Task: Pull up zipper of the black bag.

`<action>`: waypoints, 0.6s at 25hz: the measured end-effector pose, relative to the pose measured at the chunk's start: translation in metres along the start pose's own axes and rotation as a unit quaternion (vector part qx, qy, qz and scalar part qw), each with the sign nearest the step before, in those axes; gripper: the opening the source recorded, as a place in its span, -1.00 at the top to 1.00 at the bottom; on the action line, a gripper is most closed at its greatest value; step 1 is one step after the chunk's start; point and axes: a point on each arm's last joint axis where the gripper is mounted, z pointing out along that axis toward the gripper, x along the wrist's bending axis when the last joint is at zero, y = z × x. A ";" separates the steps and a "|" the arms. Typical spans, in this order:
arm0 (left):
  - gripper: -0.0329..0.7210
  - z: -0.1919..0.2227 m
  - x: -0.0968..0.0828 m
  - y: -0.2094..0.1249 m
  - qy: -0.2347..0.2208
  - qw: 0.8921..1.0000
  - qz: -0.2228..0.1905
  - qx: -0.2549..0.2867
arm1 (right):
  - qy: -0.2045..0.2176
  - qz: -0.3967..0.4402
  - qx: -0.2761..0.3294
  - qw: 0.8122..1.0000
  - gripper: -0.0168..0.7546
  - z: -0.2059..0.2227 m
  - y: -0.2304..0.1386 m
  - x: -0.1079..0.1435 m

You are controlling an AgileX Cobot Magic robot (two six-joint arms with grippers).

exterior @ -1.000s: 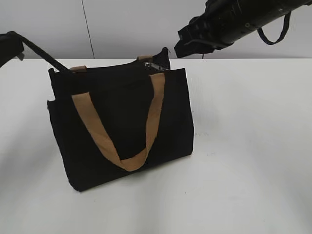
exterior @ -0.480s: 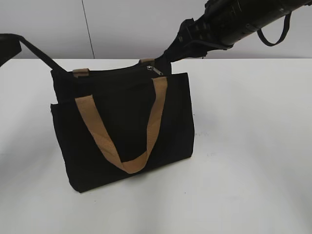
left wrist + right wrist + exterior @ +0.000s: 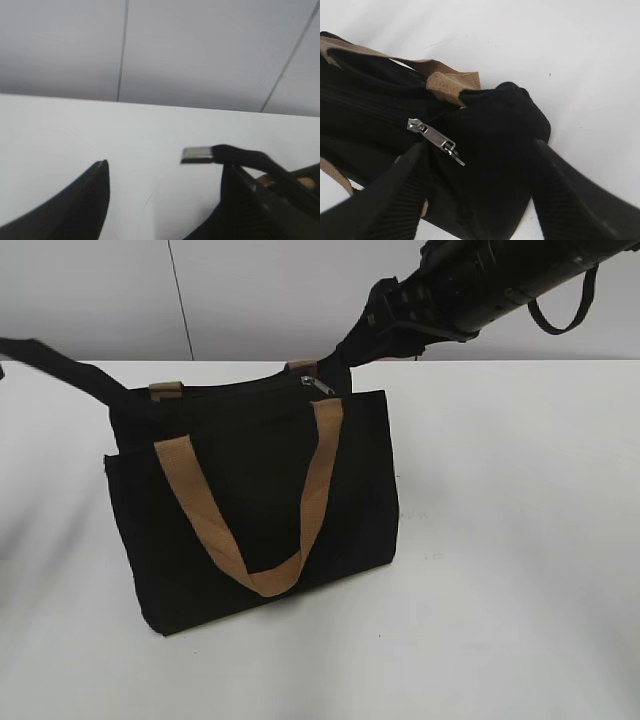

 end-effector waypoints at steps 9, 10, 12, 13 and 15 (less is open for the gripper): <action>-0.46 -0.004 0.023 -0.023 0.116 0.984 -0.073 0.118 | -0.001 0.001 -0.001 1.000 -0.30 0.000 0.000 0.000; -0.46 -0.003 0.025 -0.025 0.125 0.980 -0.077 0.133 | -0.001 0.001 -0.001 1.000 -0.30 0.000 0.000 0.000; -0.46 -0.002 0.028 -0.028 0.146 0.972 -0.077 0.165 | -0.003 -0.001 0.001 1.000 -0.30 0.000 0.000 -0.001; -0.45 -0.002 0.030 -0.029 0.159 0.966 -0.081 0.185 | -0.006 -0.004 0.004 1.000 -0.30 0.000 -0.001 -0.001; -0.42 -0.001 0.032 -0.031 0.181 0.953 -0.088 0.227 | -0.013 -0.001 0.013 1.000 -0.30 0.000 -0.002 -0.002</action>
